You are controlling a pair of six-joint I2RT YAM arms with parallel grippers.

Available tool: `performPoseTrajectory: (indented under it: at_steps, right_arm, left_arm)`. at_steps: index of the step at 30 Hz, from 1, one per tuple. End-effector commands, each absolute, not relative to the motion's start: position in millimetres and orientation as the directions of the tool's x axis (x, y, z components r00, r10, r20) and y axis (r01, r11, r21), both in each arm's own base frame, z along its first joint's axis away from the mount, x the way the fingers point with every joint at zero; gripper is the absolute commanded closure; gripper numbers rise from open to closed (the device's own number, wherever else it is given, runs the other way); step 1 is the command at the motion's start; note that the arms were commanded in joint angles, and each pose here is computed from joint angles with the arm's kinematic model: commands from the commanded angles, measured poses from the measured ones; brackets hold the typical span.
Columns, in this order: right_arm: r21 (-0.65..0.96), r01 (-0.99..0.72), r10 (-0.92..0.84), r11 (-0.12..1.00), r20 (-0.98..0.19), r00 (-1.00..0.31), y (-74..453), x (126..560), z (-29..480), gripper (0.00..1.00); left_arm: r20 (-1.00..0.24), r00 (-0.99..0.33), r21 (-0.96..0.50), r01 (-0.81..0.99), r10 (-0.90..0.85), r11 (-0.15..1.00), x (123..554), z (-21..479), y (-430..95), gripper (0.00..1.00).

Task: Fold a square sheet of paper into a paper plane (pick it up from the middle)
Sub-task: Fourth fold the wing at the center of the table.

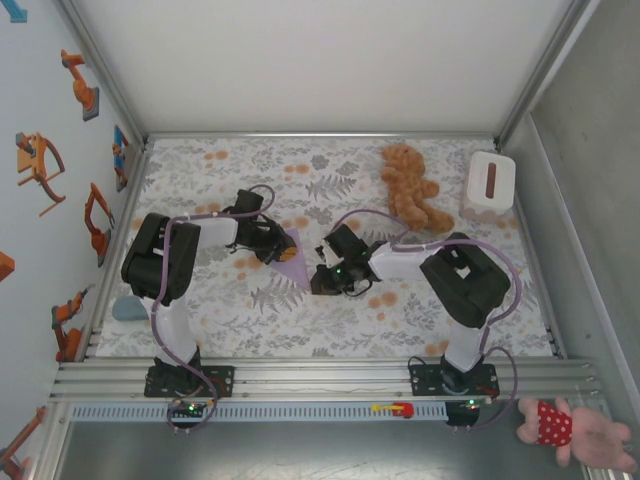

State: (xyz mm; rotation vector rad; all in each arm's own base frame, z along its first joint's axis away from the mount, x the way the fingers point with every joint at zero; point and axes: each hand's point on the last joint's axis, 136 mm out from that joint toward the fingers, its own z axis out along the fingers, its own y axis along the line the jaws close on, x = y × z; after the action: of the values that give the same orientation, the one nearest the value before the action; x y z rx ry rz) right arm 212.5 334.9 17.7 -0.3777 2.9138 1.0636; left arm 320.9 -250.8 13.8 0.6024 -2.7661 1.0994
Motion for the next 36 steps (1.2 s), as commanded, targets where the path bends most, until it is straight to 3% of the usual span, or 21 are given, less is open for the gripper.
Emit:
performPoseTrajectory:
  at_steps: [1,7,17,26,36]
  right_arm:
    - [0.601,-0.255,-0.224,0.758,-0.127,-0.966,326.0,209.6,30.4,0.9]
    - [0.54,-0.32,-0.218,0.778,-0.245,-0.945,328.2,234.7,47.3,0.86]
    - [0.413,-0.384,-0.298,0.826,-0.259,-0.919,342.0,251.6,36.7,0.61]
    - [0.433,-0.391,-0.329,0.812,-0.215,-0.92,351.4,247.1,23.3,0.62]
    - [0.422,-0.374,-0.336,0.826,-0.164,-0.927,343.7,238.3,5.6,0.73]
  left_arm:
    - [0.269,-0.887,-0.49,-0.462,-0.376,0.739,303.9,-22.6,-224.2,0.85]
    - [0.269,-0.887,-0.483,-0.462,-0.376,0.744,303.1,-23.0,-223.5,0.85]
    - [0.277,-0.882,-0.477,-0.47,-0.38,0.743,301.7,-24.2,-224.7,0.84]
    - [0.29,-0.872,-0.459,-0.488,-0.395,0.742,299.3,-28.6,-223.4,0.82]
    - [0.298,-0.866,-0.444,-0.498,-0.401,0.744,297.6,-31.6,-222.0,0.81]
